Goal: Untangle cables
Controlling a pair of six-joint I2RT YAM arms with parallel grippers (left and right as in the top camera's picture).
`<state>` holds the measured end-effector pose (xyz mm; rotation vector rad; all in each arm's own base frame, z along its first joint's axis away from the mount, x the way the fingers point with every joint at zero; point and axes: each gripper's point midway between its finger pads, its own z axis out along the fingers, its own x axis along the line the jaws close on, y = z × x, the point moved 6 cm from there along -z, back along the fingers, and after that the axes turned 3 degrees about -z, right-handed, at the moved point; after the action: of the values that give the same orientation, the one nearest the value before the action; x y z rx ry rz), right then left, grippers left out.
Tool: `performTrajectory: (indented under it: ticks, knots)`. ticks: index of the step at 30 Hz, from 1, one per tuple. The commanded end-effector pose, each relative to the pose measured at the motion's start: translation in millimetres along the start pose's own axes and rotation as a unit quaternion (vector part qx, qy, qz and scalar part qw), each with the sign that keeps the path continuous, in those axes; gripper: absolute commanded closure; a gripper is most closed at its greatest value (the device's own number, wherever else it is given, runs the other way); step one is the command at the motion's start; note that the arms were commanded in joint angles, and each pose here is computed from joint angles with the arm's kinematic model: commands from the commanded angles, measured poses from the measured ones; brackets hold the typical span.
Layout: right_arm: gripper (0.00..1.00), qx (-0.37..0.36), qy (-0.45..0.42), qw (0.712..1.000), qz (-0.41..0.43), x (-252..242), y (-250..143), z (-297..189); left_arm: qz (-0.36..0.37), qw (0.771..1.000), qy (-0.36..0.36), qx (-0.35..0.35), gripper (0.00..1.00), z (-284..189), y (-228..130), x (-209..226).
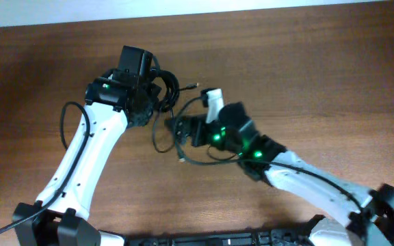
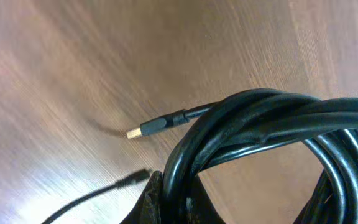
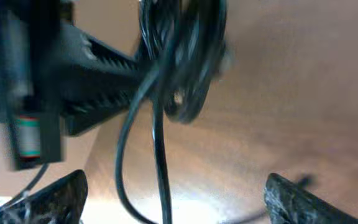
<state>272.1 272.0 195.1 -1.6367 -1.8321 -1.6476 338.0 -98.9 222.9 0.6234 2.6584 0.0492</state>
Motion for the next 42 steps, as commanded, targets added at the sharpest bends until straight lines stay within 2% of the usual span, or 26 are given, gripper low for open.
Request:
performTrajectory:
  ticks: [1,5,7,9,10,12,13,14,15,16,19,20,22,24,26,27,30,32,35,36,39,40,41,42]
  knots:
    - [0.07,-0.032,-0.012,0.999,0.004,3,-7,21,-0.074,0.996,-0.026,0.037,1.0,-16,-6,-5]
    - [0.07,-0.013,0.024,1.0,-0.01,23,-24,28,-0.081,0.996,-0.014,0.022,1.0,-15,-3,-1]
    - [0.15,-0.007,0.011,1.0,-0.012,23,-33,30,-0.091,0.995,-0.014,0.025,1.0,-15,-3,-1]
    - [0.48,-0.014,-0.034,0.999,-0.009,8,-35,32,-0.09,0.995,-0.014,0.036,1.0,-16,-6,-1]
    - [0.59,-0.023,-0.068,0.997,-0.008,-2,-35,32,-0.09,0.995,-0.01,0.036,1.0,-16,-6,0]
    - [0.85,-0.023,-0.083,0.996,-0.007,-8,-33,29,-0.077,0.997,0.016,0.004,1.0,-15,0,10]
    - [0.93,-0.017,-0.078,0.997,-0.015,-7,-31,27,-0.056,0.998,0.023,-0.016,1.0,-15,5,13]
    - [0.96,-0.003,-0.066,0.997,-0.034,-5,-28,21,-0.002,0.999,0.028,-0.039,1.0,-16,11,14]
    - [0.96,0.01,-0.051,0.998,-0.044,-2,-23,13,0.096,0.993,0.034,-0.065,1.0,-16,20,13]
    - [0.96,0.027,-0.03,0.998,-0.053,2,-20,4,0.149,0.985,0.035,-0.082,1.0,-17,26,11]
    - [0.96,0.056,0.008,0.998,-0.034,9,-7,-29,0.27,0.956,0.026,-0.111,1.0,-18,31,0]
    - [0.96,0.057,0.049,0.997,-0.033,19,3,-43,0.305,0.945,0.018,-0.114,1.0,-18,31,-5]
    - [0.96,0.041,0.079,0.995,-0.039,28,15,-57,0.322,0.94,0.011,-0.114,1.0,-19,26,-9]
    - [0.96,0.019,0.069,0.997,-0.042,26,22,-57,0.368,0.924,-0.014,-0.101,1.0,-19,11,-18]
    - [0.96,-0.016,0.054,0.997,-0.048,24,32,-54,0.44,0.892,-0.047,-0.09,1.0,-21,-14,-30]
    - [0.96,-0.03,0.037,0.998,-0.047,19,35,-52,0.464,0.88,-0.055,-0.088,1.0,-22,-24,-33]
    - [0.96,-0.058,-0.006,0.997,-0.042,4,41,-43,0.49,0.866,-0.073,-0.072,1.0,-25,-49,-36]
    - [0.96,-0.07,-0.032,0.996,-0.038,-5,43,-39,0.531,0.841,-0.084,-0.05,1.0,-25,-62,-35]
    - [0.96,-0.1,-0.083,0.991,-0.03,-21,49,-36,0.545,0.833,-0.087,-0.034,1.0,-30,-66,-30]
    - [0.96,-0.109,-0.094,0.989,-0.027,-25,51,-36,0.563,0.82,-0.097,-0.025,1.0,-36,-69,-28]
    - [0.95,-0.105,-0.106,0.988,-0.022,-38,50,-28,0.661,0.72,-0.204,0.055,1.0,-61,-97,-26]
    - [0.91,-0.102,-0.109,0.989,-0.021,-41,49,-25,0.676,0.693,-0.236,0.081,1.0,-67,-106,-24]
    - [0.88,-0.101,-0.11,0.989,-0.021,-41,48,-24,0.685,0.676,-0.254,0.097,1.0,-70,-111,-23]
    - [0.52,-0.102,-0.103,0.989,-0.02,-41,52,-29,0.699,0.659,-0.257,0.106,1.0,-70,-111,-20]
